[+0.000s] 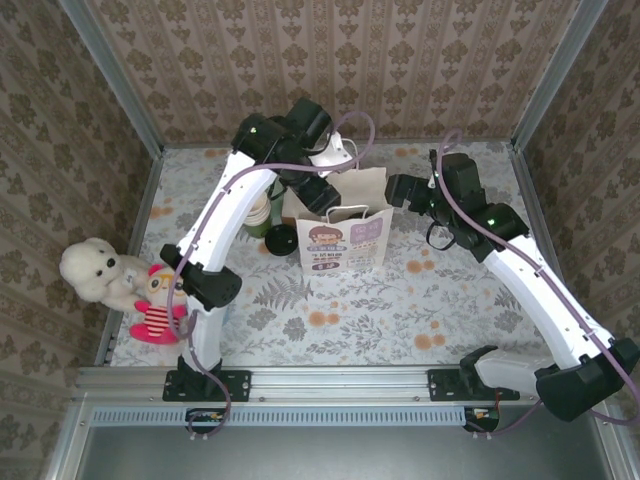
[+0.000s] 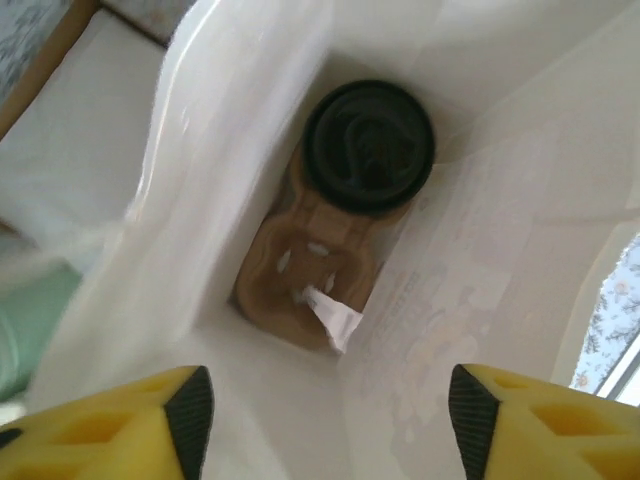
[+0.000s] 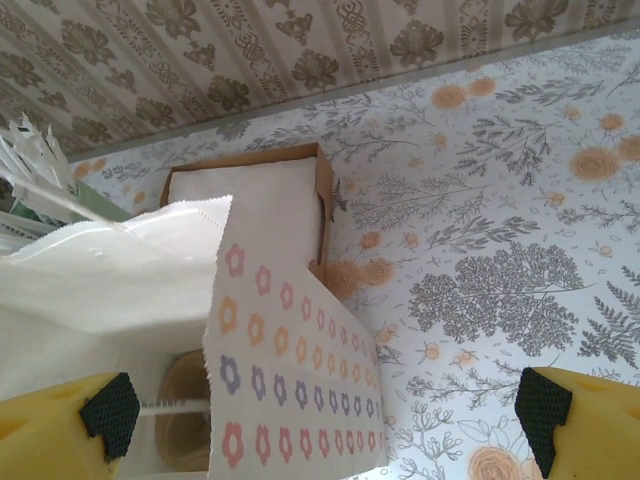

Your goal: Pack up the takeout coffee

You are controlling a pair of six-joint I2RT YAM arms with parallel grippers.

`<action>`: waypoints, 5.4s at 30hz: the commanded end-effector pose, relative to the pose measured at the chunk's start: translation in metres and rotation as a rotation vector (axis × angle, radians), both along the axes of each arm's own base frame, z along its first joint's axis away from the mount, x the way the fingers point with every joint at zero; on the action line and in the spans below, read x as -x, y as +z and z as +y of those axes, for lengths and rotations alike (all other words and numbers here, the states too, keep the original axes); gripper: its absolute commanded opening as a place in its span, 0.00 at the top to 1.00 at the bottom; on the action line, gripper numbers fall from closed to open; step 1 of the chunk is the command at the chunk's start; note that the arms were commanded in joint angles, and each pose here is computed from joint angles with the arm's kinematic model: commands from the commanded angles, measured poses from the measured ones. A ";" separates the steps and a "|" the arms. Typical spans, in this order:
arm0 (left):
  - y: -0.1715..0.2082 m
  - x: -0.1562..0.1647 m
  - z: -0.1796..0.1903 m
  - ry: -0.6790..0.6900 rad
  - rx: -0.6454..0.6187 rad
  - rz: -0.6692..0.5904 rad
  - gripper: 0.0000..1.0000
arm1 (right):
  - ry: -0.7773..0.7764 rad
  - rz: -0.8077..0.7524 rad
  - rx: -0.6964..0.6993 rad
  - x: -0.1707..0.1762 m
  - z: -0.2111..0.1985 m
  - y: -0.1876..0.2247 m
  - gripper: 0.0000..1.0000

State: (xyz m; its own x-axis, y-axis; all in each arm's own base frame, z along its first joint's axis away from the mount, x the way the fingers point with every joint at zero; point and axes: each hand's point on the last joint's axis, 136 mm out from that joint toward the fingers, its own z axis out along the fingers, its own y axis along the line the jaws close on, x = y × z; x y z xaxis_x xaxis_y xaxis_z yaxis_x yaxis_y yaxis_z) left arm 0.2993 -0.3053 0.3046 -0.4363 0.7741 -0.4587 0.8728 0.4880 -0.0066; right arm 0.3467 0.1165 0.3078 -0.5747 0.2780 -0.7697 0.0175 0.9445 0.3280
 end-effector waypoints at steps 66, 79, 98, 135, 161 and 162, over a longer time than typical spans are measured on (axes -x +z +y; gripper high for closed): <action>-0.041 0.035 0.157 0.816 0.375 0.219 1.00 | 0.118 0.158 -0.102 -0.068 0.027 -0.045 0.01; -0.027 0.041 0.186 0.791 0.364 0.183 1.00 | 0.196 0.321 -0.177 -0.165 0.093 -0.149 0.23; -0.007 0.023 0.178 0.797 0.573 0.128 0.49 | 0.283 0.415 0.063 -0.200 0.144 -0.235 0.35; -0.020 0.029 0.173 0.741 0.582 0.136 0.00 | 0.355 0.374 0.430 -0.186 0.157 -0.216 0.90; -0.028 0.037 0.161 0.697 0.627 0.212 0.00 | 0.349 0.297 0.350 -0.185 0.159 -0.174 1.00; -0.030 0.037 0.159 0.693 0.630 0.224 0.00 | 0.340 0.282 0.334 -0.186 0.157 -0.168 1.00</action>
State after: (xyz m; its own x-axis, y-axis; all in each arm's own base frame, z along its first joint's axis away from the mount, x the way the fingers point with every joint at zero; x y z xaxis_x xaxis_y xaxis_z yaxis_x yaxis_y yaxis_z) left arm 0.2635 -0.1425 0.2782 -0.8255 -0.0573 -0.5615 0.3244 0.7660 -0.5550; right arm 0.5301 0.2751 0.0960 -0.8211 -0.2490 -0.5137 -0.2836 0.9589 -0.0115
